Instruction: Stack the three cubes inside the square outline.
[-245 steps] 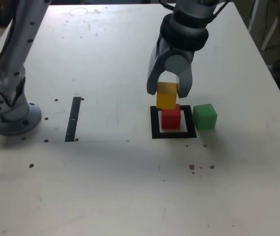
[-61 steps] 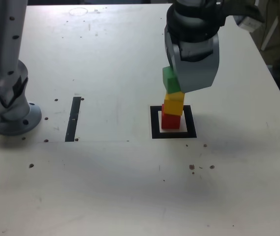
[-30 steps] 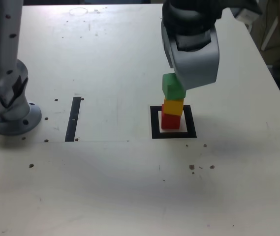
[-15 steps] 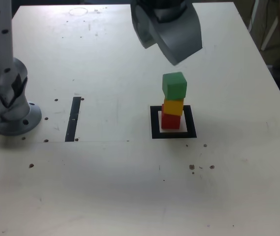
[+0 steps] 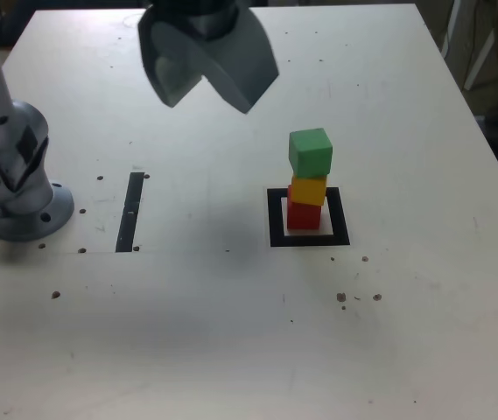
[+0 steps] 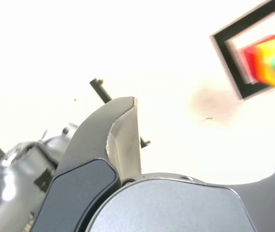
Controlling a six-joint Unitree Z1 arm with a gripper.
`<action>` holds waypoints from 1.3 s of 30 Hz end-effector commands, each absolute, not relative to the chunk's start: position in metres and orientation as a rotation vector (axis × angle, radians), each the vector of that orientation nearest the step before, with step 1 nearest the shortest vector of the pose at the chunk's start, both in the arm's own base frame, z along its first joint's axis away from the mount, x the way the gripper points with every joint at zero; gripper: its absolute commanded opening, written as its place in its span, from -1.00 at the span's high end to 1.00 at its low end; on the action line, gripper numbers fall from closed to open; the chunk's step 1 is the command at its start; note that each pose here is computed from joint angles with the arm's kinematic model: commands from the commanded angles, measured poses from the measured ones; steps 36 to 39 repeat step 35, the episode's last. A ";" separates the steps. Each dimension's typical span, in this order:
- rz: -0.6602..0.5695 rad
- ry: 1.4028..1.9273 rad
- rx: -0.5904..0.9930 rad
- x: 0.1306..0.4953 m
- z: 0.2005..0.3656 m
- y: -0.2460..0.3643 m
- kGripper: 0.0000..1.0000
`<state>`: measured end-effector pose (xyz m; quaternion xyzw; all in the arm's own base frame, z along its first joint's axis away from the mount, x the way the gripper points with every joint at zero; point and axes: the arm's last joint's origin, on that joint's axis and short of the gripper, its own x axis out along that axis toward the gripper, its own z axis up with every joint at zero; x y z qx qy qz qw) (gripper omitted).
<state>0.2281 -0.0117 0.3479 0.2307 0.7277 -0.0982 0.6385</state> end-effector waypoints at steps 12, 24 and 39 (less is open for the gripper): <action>-0.015 1.787 0.244 0.189 0.300 -0.011 -0.98; -0.036 1.809 0.101 0.169 0.251 -0.014 -0.97; -0.025 1.835 0.061 0.143 0.223 -0.013 -0.96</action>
